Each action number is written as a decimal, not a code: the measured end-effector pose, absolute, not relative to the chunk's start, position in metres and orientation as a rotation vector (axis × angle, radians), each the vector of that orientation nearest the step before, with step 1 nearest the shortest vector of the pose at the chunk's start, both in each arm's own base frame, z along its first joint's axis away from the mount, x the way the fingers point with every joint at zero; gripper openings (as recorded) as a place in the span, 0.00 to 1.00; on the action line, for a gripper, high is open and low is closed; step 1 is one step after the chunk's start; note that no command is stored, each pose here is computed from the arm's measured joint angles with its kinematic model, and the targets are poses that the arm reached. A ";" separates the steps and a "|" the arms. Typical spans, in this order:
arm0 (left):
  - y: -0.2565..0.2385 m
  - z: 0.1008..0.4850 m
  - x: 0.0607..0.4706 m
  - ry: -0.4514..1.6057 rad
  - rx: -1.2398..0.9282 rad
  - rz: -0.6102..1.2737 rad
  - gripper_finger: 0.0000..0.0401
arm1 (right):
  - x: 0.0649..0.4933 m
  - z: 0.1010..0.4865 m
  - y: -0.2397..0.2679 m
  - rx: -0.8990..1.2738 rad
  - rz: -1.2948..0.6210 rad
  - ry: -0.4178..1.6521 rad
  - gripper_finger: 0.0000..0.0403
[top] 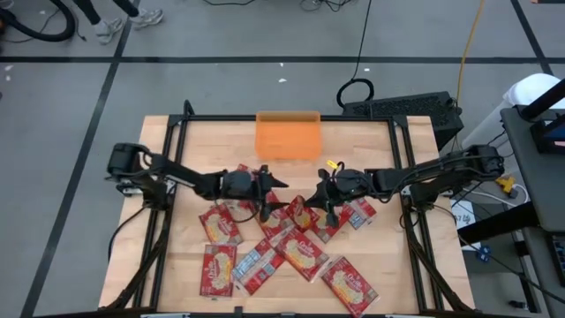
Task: Sort popcorn bags into baskets
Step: Put the popcorn pack into the orange bin
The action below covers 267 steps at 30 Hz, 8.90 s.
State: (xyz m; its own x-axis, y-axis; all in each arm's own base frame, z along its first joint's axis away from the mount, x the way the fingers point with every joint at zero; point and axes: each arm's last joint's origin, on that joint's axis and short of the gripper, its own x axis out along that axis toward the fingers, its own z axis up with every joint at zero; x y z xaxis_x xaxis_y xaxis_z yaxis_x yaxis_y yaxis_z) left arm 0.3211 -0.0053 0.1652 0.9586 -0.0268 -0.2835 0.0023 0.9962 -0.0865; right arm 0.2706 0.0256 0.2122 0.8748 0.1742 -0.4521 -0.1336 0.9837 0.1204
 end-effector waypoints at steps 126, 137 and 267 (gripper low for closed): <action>0.030 0.222 0.313 0.088 0.050 0.023 0.05 | 0.300 0.267 -0.023 -0.038 -0.113 0.494 0.08; 0.048 0.245 0.296 0.050 0.066 -0.040 0.04 | 0.286 0.281 -0.013 -0.057 -0.296 0.486 0.32; 0.105 0.234 0.289 -0.277 0.159 0.020 0.07 | 0.272 0.262 -0.081 -0.072 -0.100 -0.023 0.43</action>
